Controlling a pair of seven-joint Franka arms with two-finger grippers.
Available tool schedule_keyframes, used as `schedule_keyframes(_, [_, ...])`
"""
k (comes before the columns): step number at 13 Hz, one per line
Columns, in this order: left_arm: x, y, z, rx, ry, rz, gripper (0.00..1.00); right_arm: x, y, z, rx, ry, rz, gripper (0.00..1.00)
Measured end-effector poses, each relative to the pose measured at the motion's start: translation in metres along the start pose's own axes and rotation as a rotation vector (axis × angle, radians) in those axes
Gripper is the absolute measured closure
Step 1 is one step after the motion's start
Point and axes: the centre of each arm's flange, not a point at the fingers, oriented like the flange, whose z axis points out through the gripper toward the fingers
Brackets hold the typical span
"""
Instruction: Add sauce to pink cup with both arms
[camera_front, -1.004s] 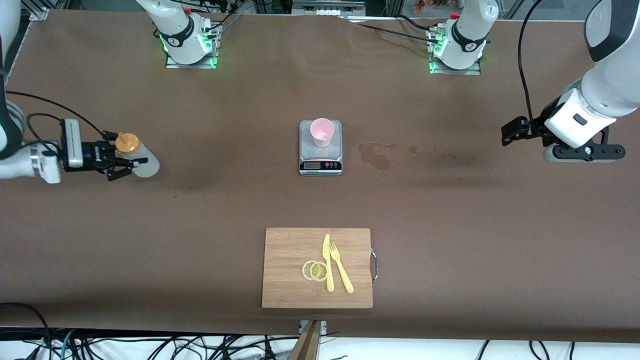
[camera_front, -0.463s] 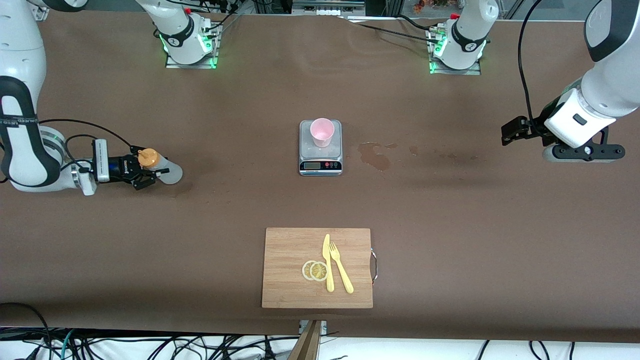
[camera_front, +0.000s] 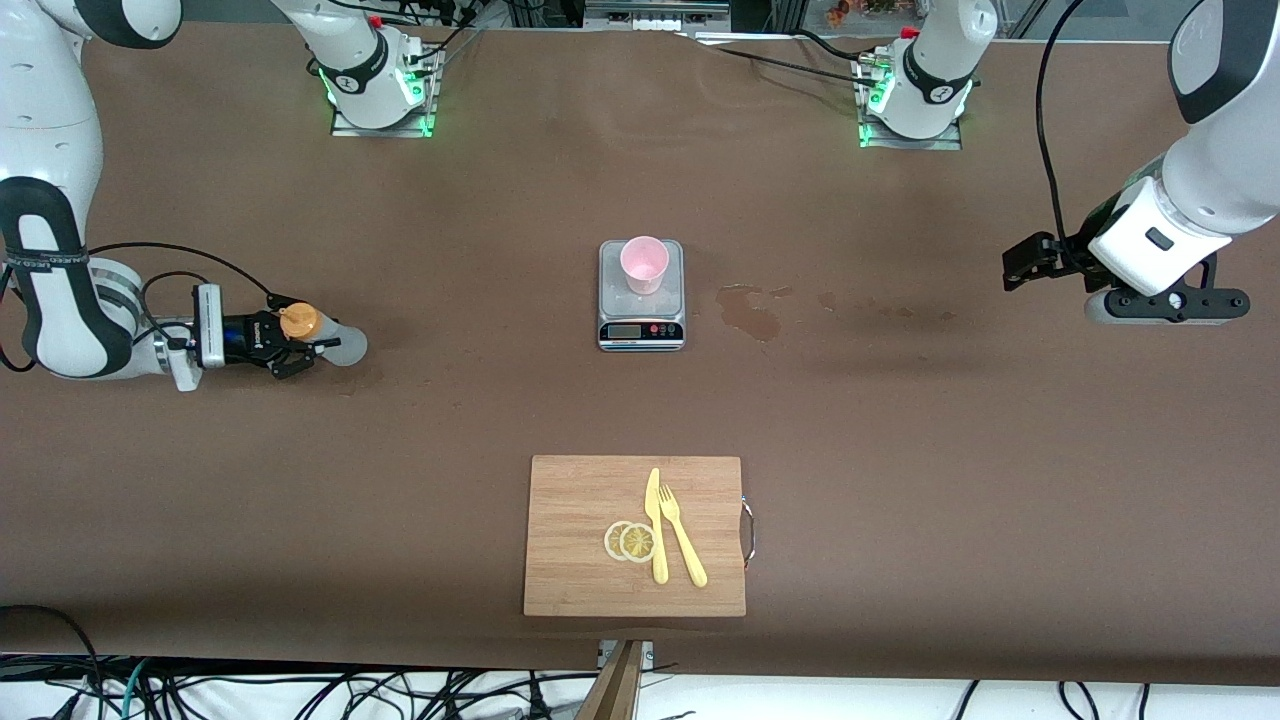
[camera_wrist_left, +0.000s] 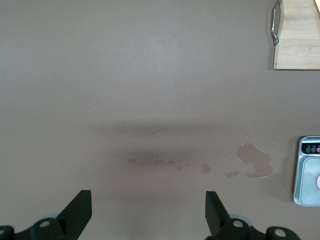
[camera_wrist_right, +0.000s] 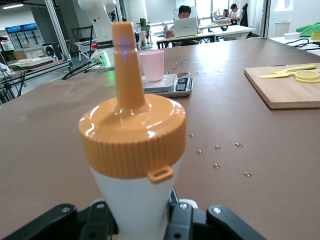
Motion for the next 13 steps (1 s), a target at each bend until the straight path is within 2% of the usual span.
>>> schedule_keyframes(2, [-0.001,0.0,0.0,0.001,-0.005,0.0,0.0,0.0,0.0,0.0,-0.001,0.0,0.001,0.5])
schedule_keyframes(6, [-0.001,0.0,0.001,0.001,-0.008,0.0,0.0,-0.001,0.0,-0.02,-0.021,-0.033,-0.001,0.03])
schedule_keyframes(8, [-0.001,0.0,0.001,0.001,-0.008,0.0,0.0,-0.001,-0.005,-0.042,-0.009,-0.084,-0.004,0.0])
schedule_keyframes(10, [-0.001,0.0,0.001,0.001,-0.01,0.0,0.0,0.015,-0.008,-0.072,0.014,-0.163,-0.017,0.0])
schedule_keyframes(13, [-0.001,-0.001,0.001,0.001,-0.012,-0.001,0.0,0.092,-0.012,-0.124,0.021,-0.345,0.035,0.0])
